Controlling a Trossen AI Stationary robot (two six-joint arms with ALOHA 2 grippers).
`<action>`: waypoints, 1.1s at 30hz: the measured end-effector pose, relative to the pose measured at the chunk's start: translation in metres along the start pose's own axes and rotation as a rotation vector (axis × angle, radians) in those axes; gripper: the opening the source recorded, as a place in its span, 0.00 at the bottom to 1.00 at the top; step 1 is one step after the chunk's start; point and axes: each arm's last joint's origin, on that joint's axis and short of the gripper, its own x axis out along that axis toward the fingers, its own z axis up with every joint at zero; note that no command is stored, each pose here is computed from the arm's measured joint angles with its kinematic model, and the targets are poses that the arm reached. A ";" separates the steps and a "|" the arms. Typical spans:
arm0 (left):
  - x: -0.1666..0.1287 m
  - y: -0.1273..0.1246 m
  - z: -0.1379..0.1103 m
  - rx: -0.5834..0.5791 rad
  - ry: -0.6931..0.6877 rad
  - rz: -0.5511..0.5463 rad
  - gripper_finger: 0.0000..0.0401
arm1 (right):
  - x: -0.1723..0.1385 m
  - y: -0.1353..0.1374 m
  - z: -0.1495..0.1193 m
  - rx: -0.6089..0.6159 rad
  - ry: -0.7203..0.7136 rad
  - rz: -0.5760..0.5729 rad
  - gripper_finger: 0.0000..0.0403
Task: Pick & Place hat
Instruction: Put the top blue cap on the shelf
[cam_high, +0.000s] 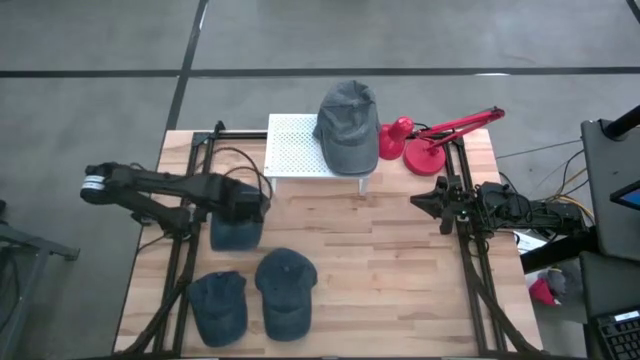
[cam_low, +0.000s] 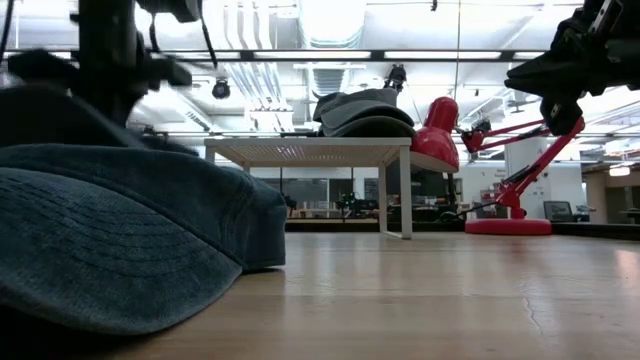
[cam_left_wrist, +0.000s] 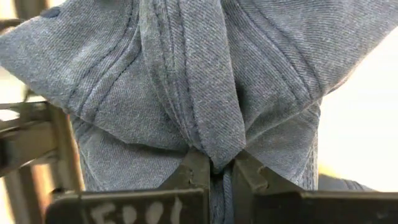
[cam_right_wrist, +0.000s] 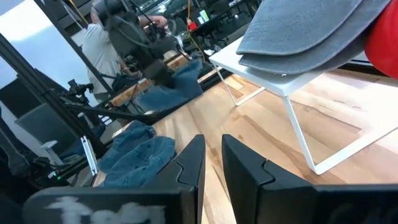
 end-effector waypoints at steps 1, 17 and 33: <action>-0.008 0.002 0.001 0.000 0.000 0.001 0.05 | 0.000 0.000 0.000 0.000 0.000 0.000 0.13; -0.108 0.000 0.021 -0.030 -0.253 -0.124 0.05 | 0.000 -0.001 0.000 0.000 -0.014 -0.022 0.13; -0.119 -0.055 0.047 -0.020 -0.513 -0.086 0.05 | 0.000 -0.001 0.000 0.000 -0.013 -0.023 0.13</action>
